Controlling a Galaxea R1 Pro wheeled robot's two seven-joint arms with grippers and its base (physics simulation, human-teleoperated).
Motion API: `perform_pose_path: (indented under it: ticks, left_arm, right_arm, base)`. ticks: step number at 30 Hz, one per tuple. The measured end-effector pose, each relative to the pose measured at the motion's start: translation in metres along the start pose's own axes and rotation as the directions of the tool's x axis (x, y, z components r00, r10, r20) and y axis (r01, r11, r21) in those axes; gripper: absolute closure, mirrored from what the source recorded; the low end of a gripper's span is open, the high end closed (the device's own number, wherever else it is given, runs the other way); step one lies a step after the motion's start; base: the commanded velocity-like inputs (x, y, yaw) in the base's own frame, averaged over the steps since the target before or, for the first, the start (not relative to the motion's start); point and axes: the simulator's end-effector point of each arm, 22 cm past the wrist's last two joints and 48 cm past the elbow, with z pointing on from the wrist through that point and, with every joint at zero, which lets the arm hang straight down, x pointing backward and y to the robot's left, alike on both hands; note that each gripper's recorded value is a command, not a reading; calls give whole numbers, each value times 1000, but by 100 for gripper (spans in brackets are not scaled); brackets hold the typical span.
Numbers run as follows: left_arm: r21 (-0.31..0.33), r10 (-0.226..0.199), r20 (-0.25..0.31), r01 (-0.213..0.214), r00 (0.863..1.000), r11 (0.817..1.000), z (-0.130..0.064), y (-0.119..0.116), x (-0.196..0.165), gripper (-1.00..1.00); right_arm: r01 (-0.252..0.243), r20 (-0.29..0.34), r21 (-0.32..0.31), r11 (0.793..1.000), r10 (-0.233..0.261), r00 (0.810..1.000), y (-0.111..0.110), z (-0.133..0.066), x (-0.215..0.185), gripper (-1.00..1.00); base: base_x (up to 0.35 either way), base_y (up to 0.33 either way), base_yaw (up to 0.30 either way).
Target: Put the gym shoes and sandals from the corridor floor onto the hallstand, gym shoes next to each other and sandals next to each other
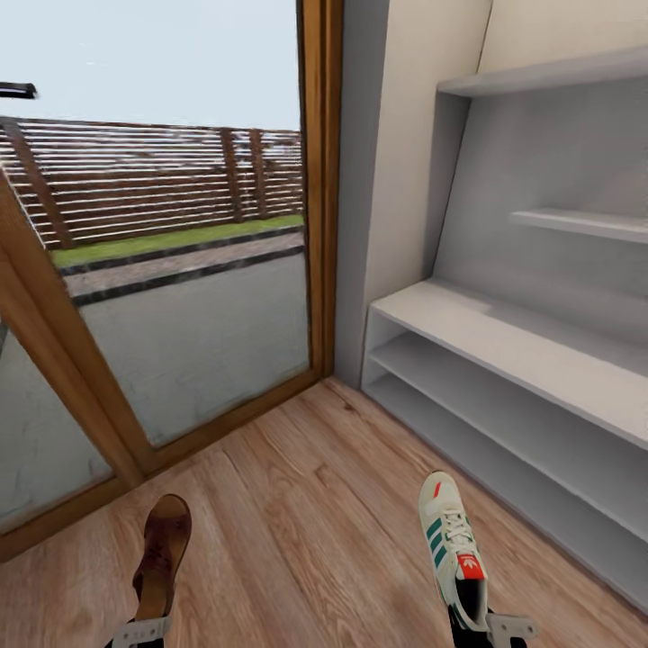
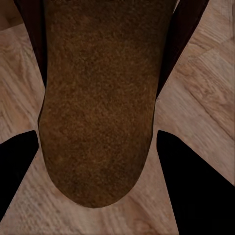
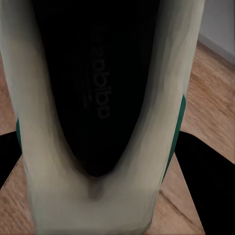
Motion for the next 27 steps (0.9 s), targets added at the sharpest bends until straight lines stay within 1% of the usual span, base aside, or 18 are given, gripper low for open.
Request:
perform_pose_path:
  ticks: [12, 27]
  left_arm:
    - [1, 1, 4, -1, 1000, 1000, 0, 0, -2, 100]
    - [12, 1, 10, -1, 1000, 1000, 0, -2, -5, 100]
  right_arm:
    - [0, 4, 0, 1000, 0, 1000, 0, 0, -2, 100]
    - [-1, 10, 0, 1000, 1, 1000, 0, 0, -5, 100]
  base:
    - [259, 227, -256]
    - [21, 26, -257]
